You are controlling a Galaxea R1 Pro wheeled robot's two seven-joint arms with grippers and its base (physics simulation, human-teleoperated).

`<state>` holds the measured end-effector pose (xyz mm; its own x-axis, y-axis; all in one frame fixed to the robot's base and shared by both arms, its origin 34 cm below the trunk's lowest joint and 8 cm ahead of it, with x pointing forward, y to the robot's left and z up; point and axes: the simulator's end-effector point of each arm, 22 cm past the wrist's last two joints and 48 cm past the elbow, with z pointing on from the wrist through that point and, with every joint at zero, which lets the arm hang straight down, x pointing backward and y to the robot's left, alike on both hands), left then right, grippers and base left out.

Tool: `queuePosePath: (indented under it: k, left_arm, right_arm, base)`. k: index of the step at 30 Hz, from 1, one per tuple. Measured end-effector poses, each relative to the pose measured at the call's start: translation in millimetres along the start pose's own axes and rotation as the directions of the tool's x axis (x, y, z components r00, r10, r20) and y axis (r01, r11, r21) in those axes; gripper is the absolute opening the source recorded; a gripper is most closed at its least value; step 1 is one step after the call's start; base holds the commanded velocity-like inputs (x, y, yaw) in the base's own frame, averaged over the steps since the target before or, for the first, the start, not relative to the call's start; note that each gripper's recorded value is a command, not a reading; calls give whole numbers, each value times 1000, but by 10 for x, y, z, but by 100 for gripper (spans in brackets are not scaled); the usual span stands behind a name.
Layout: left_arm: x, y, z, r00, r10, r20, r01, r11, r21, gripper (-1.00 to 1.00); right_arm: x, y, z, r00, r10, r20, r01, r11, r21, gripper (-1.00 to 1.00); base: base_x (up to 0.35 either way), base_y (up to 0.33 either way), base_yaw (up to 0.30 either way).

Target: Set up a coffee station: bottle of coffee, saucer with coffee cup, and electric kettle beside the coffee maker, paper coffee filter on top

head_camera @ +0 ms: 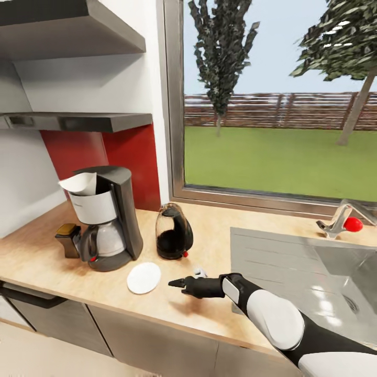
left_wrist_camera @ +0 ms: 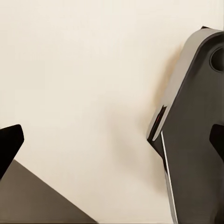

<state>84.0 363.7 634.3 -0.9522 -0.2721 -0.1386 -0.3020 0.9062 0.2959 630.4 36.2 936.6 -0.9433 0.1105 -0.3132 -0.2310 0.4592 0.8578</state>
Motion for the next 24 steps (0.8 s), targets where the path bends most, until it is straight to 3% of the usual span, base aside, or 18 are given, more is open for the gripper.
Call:
queuePosePath:
  k: [24]
  left_arm:
    - [-18, 10, 4, 1000, -1, 2, 1, 1000, -4, 100]
  right_arm:
    - [35, -28, 2, 1000, -12, -16, 13, 1000, 12, 100]
  base:
    - [-330, -22, 0]
